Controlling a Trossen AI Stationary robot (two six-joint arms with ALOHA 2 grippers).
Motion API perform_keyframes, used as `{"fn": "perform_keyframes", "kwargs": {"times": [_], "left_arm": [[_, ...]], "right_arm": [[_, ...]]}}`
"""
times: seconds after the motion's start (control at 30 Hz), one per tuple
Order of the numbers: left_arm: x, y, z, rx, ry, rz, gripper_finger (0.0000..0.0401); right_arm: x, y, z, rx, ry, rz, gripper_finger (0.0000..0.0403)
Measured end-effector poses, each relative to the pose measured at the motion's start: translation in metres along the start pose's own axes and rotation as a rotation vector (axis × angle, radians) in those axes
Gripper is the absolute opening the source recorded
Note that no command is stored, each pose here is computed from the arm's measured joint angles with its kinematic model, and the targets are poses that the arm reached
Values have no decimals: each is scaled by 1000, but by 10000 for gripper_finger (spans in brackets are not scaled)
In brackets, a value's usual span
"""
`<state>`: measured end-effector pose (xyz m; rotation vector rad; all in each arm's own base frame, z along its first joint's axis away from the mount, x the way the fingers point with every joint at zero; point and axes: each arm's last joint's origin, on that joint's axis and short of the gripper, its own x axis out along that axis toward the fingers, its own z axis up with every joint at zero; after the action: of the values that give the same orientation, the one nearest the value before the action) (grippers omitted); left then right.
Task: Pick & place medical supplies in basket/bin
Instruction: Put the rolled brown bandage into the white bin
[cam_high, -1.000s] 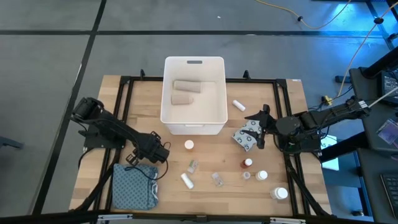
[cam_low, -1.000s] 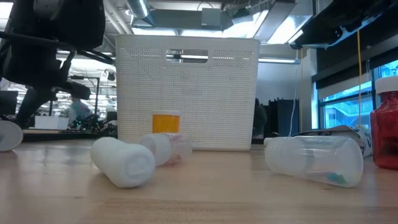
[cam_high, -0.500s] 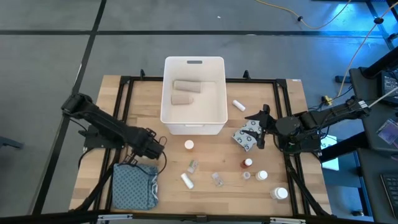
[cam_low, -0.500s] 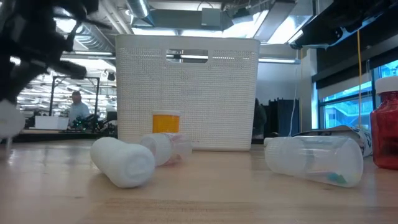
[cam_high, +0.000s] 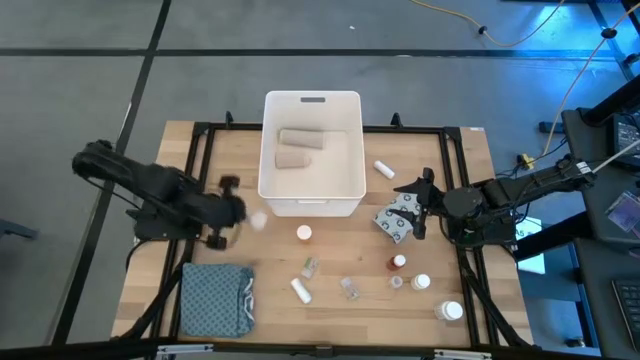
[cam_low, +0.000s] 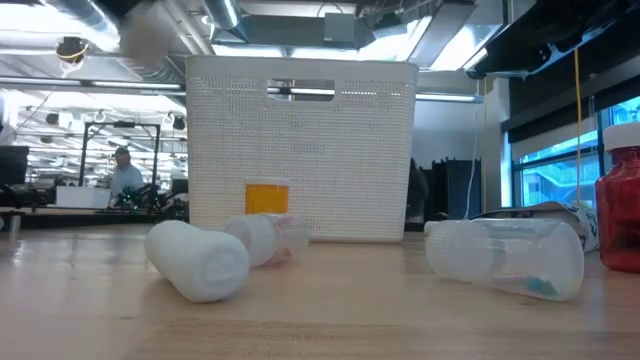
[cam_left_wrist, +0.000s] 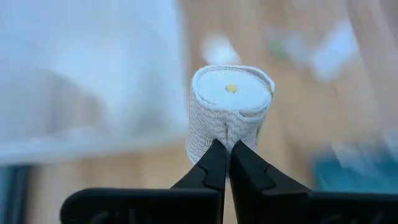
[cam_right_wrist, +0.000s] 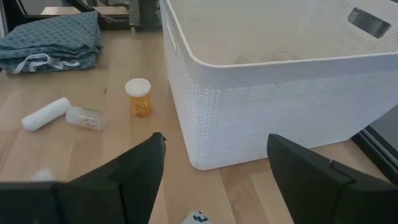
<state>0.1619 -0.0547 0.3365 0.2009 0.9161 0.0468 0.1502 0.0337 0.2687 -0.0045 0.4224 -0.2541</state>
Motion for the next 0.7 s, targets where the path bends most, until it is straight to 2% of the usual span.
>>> {"fn": "perform_keyframes", "kwargs": {"times": [0.13,0.23,0.4,0.53,0.7], "left_arm": [[-30,20,17,-138,-308,323,4],[-35,35,27,-123,-360,453,4],[-13,65,50,-74,-360,467,4],[17,101,54,-105,-221,491,4],[51,147,60,-176,-34,415,3]], "right_arm": [[0,0,0,-13,0,0,281],[0,0,0,-28,-1,0,281],[0,0,0,-29,-2,0,281],[0,0,0,-25,-2,0,281],[0,0,0,-25,-2,0,281]]}}
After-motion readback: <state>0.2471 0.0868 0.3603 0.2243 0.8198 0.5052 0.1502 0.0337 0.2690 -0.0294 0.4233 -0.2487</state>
